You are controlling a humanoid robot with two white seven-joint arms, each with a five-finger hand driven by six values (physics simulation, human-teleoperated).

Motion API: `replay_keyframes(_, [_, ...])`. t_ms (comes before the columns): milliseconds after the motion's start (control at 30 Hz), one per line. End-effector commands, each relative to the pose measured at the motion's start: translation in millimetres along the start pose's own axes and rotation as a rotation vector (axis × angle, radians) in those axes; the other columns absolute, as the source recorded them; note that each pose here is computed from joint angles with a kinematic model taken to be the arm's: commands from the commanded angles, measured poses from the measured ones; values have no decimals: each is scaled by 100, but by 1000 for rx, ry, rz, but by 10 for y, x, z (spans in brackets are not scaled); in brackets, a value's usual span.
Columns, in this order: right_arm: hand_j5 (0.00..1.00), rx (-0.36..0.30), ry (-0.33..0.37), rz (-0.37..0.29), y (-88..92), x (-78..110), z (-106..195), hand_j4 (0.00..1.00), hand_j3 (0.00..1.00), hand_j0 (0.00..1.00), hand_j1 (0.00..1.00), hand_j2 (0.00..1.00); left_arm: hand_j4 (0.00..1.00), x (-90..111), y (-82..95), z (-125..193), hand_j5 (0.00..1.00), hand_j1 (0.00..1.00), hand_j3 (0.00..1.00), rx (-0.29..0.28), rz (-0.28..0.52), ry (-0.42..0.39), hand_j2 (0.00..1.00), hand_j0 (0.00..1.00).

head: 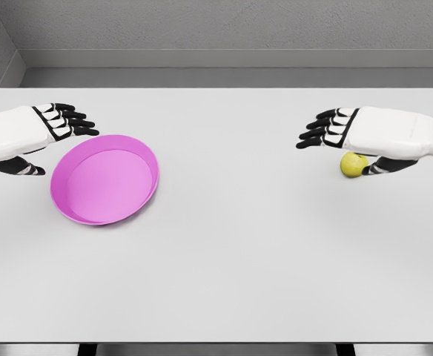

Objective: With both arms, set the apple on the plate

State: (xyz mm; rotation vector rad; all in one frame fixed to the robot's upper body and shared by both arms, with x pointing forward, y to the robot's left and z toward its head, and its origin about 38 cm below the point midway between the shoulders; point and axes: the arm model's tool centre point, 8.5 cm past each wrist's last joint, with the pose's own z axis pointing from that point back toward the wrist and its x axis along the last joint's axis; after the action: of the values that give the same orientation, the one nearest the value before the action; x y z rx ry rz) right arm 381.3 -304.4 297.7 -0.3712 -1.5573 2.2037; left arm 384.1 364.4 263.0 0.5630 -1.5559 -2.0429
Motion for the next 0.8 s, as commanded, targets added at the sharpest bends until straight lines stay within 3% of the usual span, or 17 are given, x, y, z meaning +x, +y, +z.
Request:
replay_keyframes(0, [100,18,-1,-5,8,0,3,100,100,100,100,100,100,-3,8,5,100,100,100,4,4,1,100,100])
replay_keyframes(300, [100,-3,9,-34,-6,-39,72,100,100,100,100,100,100,-11,12,12,100,100,100,2,2,4,100,100])
replay_keyframes(367, [100,-1,56,-138,83,-211,300,100,100,100,100,100,100,-11,12,12,100,100,100,2,2,4,100,100])
replay_keyframes(467, [100,66,93,-228,313,-353,407,100,100,100,100,100,100,-10,6,12,100,100,100,1,3,4,100,100])
replay_keyframes(533, [100,82,129,-274,452,-465,465,100,100,100,100,100,100,-10,6,12,100,100,100,1,3,4,100,100])
replay_keyframes(567, [100,70,129,-333,536,-503,483,100,100,100,100,100,100,-10,6,12,100,100,100,1,3,4,100,100])
replay_keyframes(700, [100,47,118,-381,585,-509,480,100,100,100,100,100,100,-9,-2,12,100,100,100,-8,3,4,100,100])
replay_keyframes(767, [100,5,97,-413,536,-502,463,100,100,100,100,100,100,-9,-1,7,100,100,100,-11,3,3,100,100])
